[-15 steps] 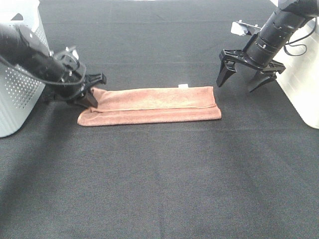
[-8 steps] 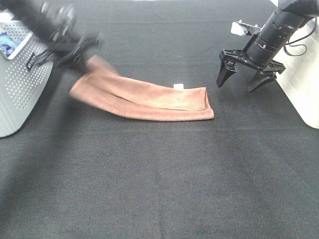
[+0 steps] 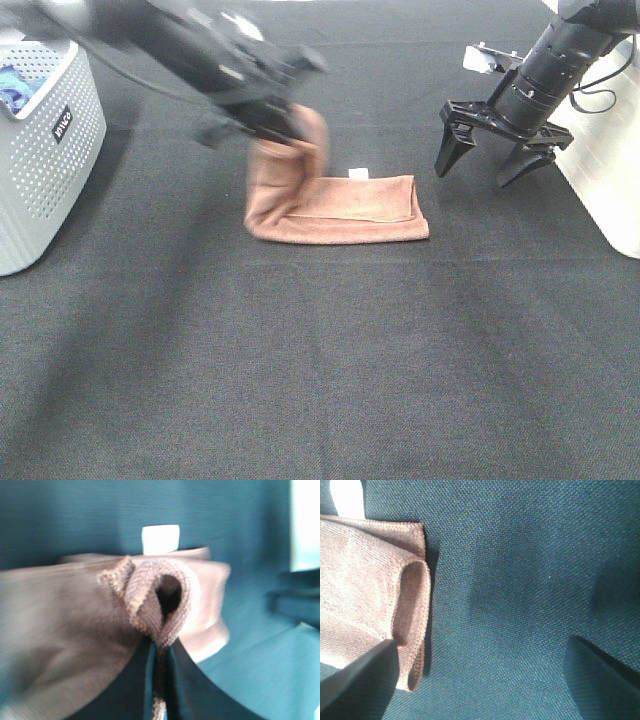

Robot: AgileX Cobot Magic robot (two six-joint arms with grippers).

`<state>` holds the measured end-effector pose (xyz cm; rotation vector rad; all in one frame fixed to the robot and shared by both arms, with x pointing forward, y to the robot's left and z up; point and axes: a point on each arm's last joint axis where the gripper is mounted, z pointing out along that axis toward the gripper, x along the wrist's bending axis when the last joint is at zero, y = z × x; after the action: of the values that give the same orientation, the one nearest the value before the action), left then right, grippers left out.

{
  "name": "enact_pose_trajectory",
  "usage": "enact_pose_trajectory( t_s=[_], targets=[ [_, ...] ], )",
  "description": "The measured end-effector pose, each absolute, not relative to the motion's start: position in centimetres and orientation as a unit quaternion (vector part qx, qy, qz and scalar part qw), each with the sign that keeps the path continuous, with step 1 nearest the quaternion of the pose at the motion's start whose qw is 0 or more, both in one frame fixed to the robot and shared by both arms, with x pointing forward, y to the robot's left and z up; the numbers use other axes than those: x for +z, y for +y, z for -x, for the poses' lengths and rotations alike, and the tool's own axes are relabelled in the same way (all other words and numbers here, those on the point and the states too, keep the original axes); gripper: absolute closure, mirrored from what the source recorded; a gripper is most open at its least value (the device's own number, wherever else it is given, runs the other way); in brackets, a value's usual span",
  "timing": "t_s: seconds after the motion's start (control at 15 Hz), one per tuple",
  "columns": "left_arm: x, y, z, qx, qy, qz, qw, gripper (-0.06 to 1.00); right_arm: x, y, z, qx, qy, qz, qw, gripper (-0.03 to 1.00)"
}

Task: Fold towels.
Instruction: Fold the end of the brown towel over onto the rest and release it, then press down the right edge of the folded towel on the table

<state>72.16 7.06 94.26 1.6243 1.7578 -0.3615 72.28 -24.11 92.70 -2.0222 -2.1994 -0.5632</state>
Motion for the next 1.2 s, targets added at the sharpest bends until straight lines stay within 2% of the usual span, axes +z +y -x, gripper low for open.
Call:
enact_pose_trajectory(
  t_s=[0.13,0.2,0.27,0.47,0.53,0.67,0.8,1.07,1.13,1.2],
  targets=[
    [92.9,3.9,-72.1,-0.150,0.679,-0.618,0.367,0.90,92.7,-24.1,-72.3,-0.185,-0.722,0.664,0.051,0.13],
    [92.6,2.9,-72.0,-0.153,0.681,-0.612,0.373,0.86,92.7,-24.1,-72.3,-0.185,-0.722,0.664,0.051,0.13],
    [92.3,2.1,-71.9,-0.154,0.682,-0.607,0.378,0.79,92.7,-24.1,-72.3,-0.185,-0.722,0.664,0.051,0.13],
    [92.1,0.6,-71.4,-0.180,0.683,-0.589,0.393,0.42,92.7,-24.1,-72.3,-0.185,-0.722,0.664,0.051,0.13],
    [92.4,0.1,-71.2,-0.194,0.677,-0.585,0.402,0.35,92.7,-24.1,-72.3,-0.185,-0.722,0.664,0.051,0.13],
    [93.1,-0.1,-71.2,-0.198,0.641,-0.610,0.421,0.32,92.8,-23.8,-72.3,-0.198,-0.716,0.667,0.063,0.13],
    [94.4,1.2,-72.2,-0.177,0.606,-0.638,0.441,0.31,93.2,-23.0,-72.2,-0.229,-0.709,0.660,0.100,0.13],
    [95.6,9.2,-76.0,-0.112,0.613,-0.645,0.443,0.31,94.6,-20.9,-72.1,-0.321,-0.675,0.636,0.193,0.13],
    [95.6,9.2,-76.0,-0.112,0.613,-0.645,0.443,0.31,94.6,-20.9,-72.1,-0.321,-0.675,0.636,0.193,0.13],
    [95.4,11.9,-76.8,-0.096,0.625,-0.644,0.431,0.31,95.1,-19.5,-72.0,-0.349,-0.672,0.618,0.212,0.13]
  ],
)
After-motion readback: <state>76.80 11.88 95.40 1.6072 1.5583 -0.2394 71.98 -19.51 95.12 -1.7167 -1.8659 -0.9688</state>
